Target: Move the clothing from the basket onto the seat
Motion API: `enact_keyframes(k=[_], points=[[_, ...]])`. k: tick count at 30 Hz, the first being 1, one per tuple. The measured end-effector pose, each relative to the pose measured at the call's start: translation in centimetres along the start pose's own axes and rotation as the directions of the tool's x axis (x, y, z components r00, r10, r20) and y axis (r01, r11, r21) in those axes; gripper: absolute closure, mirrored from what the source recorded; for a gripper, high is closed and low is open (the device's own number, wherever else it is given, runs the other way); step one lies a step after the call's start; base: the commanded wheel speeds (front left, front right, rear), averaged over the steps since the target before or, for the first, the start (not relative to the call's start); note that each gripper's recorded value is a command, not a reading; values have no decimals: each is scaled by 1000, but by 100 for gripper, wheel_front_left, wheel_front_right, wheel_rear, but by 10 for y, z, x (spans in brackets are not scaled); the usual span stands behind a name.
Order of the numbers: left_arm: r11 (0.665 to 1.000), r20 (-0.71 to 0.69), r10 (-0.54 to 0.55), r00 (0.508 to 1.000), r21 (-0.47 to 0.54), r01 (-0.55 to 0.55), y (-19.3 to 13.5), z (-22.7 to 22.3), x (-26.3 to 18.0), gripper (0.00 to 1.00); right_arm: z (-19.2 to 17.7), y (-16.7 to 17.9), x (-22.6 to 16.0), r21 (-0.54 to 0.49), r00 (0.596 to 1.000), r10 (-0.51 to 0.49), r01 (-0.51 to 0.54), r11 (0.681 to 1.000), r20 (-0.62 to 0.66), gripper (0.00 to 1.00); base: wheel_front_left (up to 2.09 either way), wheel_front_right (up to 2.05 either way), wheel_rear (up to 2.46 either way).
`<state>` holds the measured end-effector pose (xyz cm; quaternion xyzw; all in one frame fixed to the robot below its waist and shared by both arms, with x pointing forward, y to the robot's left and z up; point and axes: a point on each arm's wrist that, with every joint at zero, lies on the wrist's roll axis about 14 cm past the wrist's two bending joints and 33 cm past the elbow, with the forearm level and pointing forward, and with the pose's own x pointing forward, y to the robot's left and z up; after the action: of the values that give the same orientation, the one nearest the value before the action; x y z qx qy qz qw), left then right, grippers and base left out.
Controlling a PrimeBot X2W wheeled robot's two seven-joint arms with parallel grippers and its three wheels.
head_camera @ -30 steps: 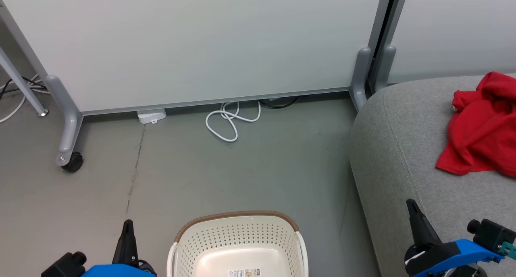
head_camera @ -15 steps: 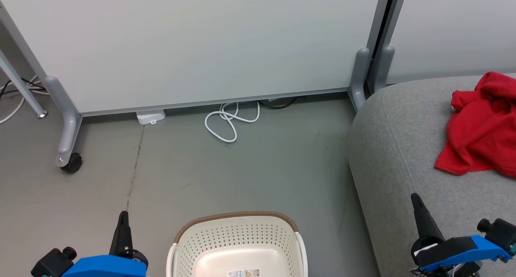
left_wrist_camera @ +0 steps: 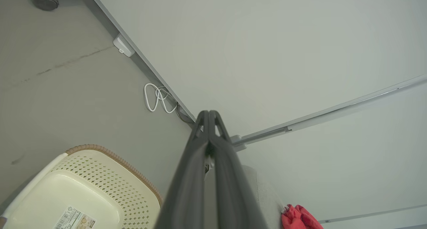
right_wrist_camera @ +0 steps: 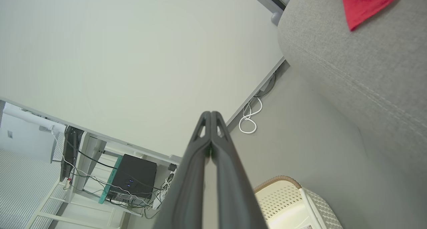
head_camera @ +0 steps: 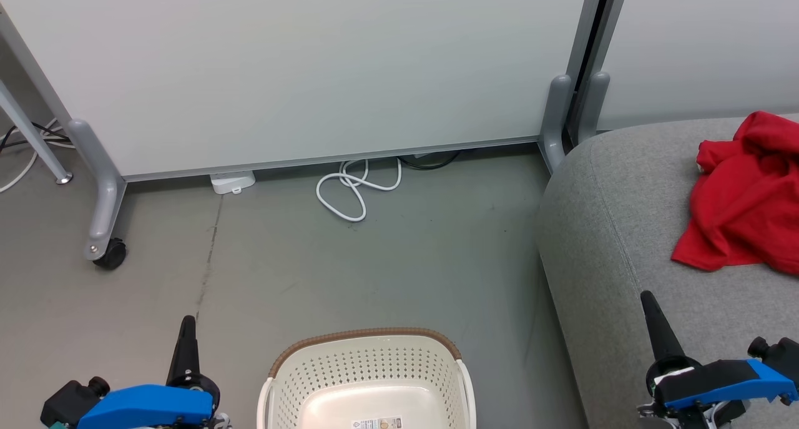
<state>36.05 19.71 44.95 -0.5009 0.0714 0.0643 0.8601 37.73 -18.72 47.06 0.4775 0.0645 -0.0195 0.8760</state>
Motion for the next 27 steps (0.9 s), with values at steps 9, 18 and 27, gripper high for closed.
enact_keyframes(k=[9,18,27], points=[[996,7,-20,1000,-89,21,-7,5,4,100,4,3,1,94,1000,10,-11,995,12,100,0,0,0],[985,8,-42,999,-167,43,-13,8,6,100,8,6,2,184,999,22,-26,983,24,100,0,0,0],[969,16,-66,998,-239,68,-21,13,9,100,12,9,3,263,999,32,-41,964,36,100,0,0,0]])
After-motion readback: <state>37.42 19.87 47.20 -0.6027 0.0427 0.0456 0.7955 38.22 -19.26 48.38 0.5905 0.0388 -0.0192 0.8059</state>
